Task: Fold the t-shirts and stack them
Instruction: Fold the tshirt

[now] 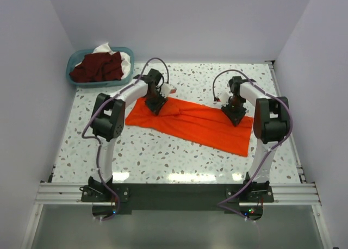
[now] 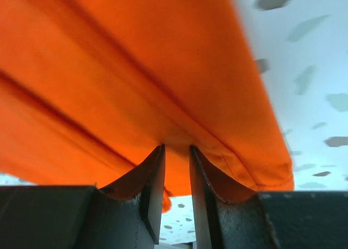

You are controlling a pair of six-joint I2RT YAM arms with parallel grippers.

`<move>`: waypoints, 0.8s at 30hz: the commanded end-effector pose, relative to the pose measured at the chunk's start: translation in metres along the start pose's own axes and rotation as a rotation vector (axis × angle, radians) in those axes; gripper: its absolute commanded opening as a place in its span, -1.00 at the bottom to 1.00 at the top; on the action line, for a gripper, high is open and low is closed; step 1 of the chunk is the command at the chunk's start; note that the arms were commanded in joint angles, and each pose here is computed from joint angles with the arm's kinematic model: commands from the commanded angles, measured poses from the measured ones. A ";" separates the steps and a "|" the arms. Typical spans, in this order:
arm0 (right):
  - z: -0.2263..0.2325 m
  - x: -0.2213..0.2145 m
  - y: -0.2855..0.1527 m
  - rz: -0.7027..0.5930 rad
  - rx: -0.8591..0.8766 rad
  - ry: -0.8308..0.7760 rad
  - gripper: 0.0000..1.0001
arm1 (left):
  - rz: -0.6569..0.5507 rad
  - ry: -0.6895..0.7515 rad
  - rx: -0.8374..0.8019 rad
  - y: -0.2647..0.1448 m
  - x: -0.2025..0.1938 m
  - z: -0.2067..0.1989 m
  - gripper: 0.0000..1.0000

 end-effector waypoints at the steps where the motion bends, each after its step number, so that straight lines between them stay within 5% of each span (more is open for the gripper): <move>1: 0.017 -0.012 -0.019 0.028 0.126 -0.076 -0.43 | 0.048 -0.003 0.112 0.049 -0.004 0.068 -0.31; 7: 0.031 -0.012 -0.078 -0.072 0.305 -0.123 -0.44 | -0.154 0.128 0.021 0.013 0.028 0.077 -0.15; 13: 0.006 -0.010 -0.082 -0.132 0.315 0.079 -0.42 | -0.477 0.251 -0.068 -0.049 0.066 0.039 0.02; 20: -0.008 -0.012 -0.049 -0.077 0.216 0.193 -0.62 | -0.524 0.330 -0.071 -0.036 0.126 0.010 0.00; 24: -0.011 -0.011 -0.036 -0.054 0.202 0.232 -0.43 | -0.510 0.328 -0.063 -0.019 0.141 0.005 0.01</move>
Point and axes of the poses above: each gripper's point midway between its finger pads, its own y axis out along the fingers, its own z axis along the line the jaws close on, x = y × z, the point moved 6 cm from there along -y, back along the fingers, and after that the axes turned 12 degrees about y, right-handed, at the moved point
